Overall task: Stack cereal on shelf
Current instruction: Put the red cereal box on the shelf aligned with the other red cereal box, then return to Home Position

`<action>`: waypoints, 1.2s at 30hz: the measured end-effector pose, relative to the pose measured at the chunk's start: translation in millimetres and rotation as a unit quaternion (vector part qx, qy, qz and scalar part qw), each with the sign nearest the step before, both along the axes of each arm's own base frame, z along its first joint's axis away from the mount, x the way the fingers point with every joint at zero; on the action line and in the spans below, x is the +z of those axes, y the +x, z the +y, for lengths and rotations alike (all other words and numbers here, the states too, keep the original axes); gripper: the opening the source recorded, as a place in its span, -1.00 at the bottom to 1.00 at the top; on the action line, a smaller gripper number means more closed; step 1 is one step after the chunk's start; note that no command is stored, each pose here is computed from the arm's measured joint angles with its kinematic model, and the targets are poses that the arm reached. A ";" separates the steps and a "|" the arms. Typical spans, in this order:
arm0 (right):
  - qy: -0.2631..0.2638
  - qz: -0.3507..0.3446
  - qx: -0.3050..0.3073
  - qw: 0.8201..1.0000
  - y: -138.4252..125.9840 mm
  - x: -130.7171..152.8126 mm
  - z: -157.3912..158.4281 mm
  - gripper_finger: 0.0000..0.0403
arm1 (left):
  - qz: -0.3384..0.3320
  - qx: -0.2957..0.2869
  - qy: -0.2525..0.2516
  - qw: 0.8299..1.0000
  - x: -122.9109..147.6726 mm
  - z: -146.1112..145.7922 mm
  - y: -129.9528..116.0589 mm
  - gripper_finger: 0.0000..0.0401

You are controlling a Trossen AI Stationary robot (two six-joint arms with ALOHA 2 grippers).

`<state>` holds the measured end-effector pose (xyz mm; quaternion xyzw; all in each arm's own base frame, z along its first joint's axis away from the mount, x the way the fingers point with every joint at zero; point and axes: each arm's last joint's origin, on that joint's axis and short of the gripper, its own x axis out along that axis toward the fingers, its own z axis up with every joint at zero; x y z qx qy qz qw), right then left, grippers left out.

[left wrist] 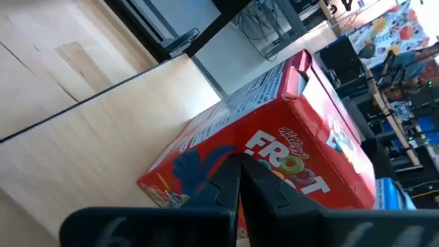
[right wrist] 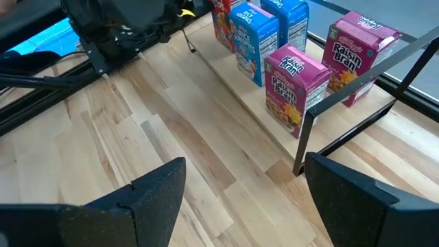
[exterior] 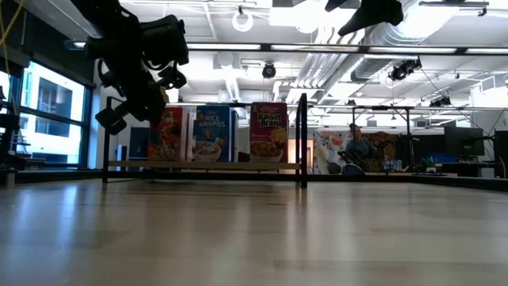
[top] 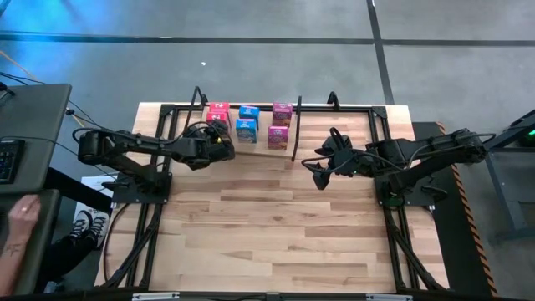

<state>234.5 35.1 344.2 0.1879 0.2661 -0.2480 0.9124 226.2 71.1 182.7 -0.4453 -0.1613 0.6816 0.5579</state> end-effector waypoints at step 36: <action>-0.002 -0.057 0.079 0.995 6.2 15.8 -8.2 -0.92 | 0.046 -0.651 0.383 0.654 118.7 -87.6 -92.4 -1.00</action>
